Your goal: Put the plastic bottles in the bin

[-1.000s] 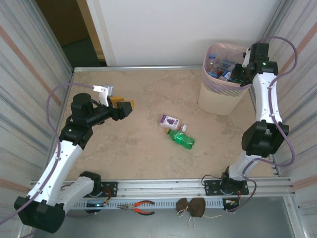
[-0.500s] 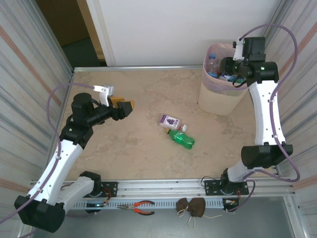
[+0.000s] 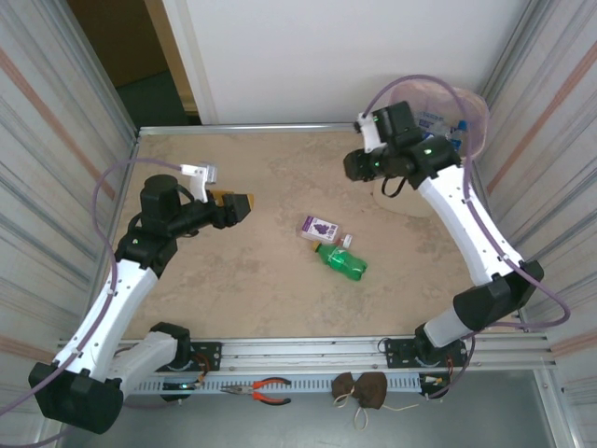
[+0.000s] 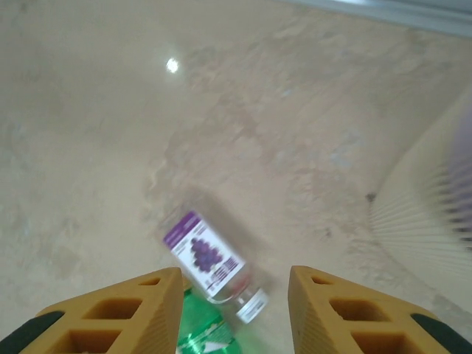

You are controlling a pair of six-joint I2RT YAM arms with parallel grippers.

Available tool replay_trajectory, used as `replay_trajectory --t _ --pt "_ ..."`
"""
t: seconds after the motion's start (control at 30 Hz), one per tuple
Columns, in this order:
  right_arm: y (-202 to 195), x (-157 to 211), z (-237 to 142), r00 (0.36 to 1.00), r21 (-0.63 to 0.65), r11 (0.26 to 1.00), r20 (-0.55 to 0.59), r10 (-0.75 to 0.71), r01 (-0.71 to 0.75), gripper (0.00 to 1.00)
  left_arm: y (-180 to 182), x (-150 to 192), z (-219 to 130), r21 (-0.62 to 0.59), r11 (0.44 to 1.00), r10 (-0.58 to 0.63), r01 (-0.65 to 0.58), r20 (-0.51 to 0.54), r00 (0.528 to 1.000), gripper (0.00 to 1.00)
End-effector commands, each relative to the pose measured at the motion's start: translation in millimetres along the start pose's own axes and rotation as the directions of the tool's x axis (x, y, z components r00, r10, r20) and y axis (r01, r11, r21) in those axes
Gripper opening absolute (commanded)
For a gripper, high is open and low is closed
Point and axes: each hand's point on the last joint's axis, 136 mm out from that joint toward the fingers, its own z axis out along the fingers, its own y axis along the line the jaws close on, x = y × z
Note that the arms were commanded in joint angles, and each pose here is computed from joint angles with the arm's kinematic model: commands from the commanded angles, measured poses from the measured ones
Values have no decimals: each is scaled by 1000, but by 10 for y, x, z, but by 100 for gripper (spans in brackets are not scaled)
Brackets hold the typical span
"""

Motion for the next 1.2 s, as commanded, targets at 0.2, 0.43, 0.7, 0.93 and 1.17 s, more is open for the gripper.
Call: replay_trajectory --t 0.2,0.43,0.7,0.93,1.17 --pt "469 441 677 960 -80 975 -177 -218 207 57 9 12 -105 -15 1000 -8 8 -25 1000 76" --pt "720 758 1169 880 -172 917 -263 -394 359 67 45 23 -194 -39 999 -14 13 -20 1000 76" --pt "782 1069 1728 776 -218 858 -366 -513 465 77 42 14 -263 -48 999 -13 12 -5 1000 76" --pt "718 1231 2081 717 -212 835 -435 -545 507 85 53 10 -268 -50 999 -15 15 -2 1000 76" --pt "686 1340 2273 679 -228 820 -468 -566 525 86 66 0 -255 -50 999 -19 18 -2 1000 76"
